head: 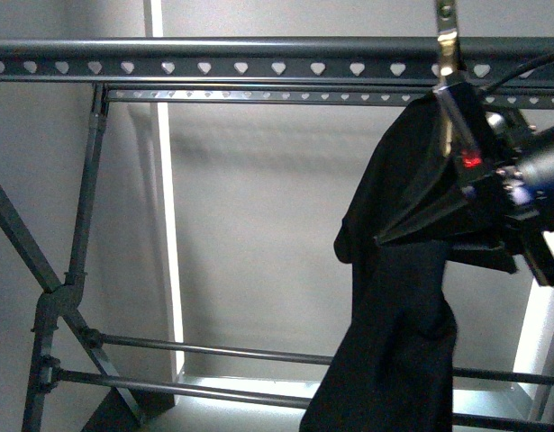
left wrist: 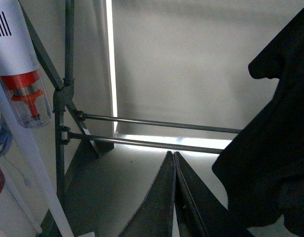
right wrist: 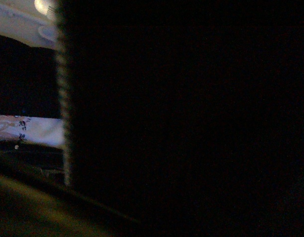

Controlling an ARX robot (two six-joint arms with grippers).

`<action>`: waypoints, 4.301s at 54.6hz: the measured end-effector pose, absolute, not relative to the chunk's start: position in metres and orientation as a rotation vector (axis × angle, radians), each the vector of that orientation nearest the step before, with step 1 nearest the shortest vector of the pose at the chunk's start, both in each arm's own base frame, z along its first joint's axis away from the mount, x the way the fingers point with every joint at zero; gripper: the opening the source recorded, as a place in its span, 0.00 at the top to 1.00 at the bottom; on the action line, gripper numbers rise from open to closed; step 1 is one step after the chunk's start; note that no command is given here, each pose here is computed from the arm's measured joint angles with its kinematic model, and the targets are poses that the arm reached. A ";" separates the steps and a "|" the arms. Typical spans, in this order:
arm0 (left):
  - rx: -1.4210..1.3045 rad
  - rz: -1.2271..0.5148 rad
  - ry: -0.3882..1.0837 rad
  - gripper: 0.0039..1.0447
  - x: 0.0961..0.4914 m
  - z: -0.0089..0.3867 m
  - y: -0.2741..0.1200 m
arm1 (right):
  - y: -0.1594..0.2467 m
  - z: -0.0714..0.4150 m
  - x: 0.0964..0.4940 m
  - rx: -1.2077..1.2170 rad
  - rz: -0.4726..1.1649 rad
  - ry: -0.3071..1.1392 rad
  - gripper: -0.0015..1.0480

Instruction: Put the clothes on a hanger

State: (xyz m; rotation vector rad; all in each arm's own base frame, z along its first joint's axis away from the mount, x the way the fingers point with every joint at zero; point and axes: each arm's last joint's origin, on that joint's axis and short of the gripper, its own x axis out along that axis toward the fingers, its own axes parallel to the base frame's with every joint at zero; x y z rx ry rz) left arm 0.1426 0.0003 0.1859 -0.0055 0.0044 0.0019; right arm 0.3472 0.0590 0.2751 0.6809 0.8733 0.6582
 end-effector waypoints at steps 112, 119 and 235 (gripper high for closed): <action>-0.004 0.003 -0.017 0.06 0.097 0.170 0.000 | 0.040 0.283 0.510 1.000 0.523 0.816 0.97; -0.004 0.003 -0.017 0.06 0.097 0.170 0.000 | 0.034 0.279 0.512 1.018 0.512 0.798 0.97; -0.002 0.006 -0.016 0.06 0.097 0.170 0.000 | 0.024 0.171 0.098 -0.062 0.021 -0.050 0.44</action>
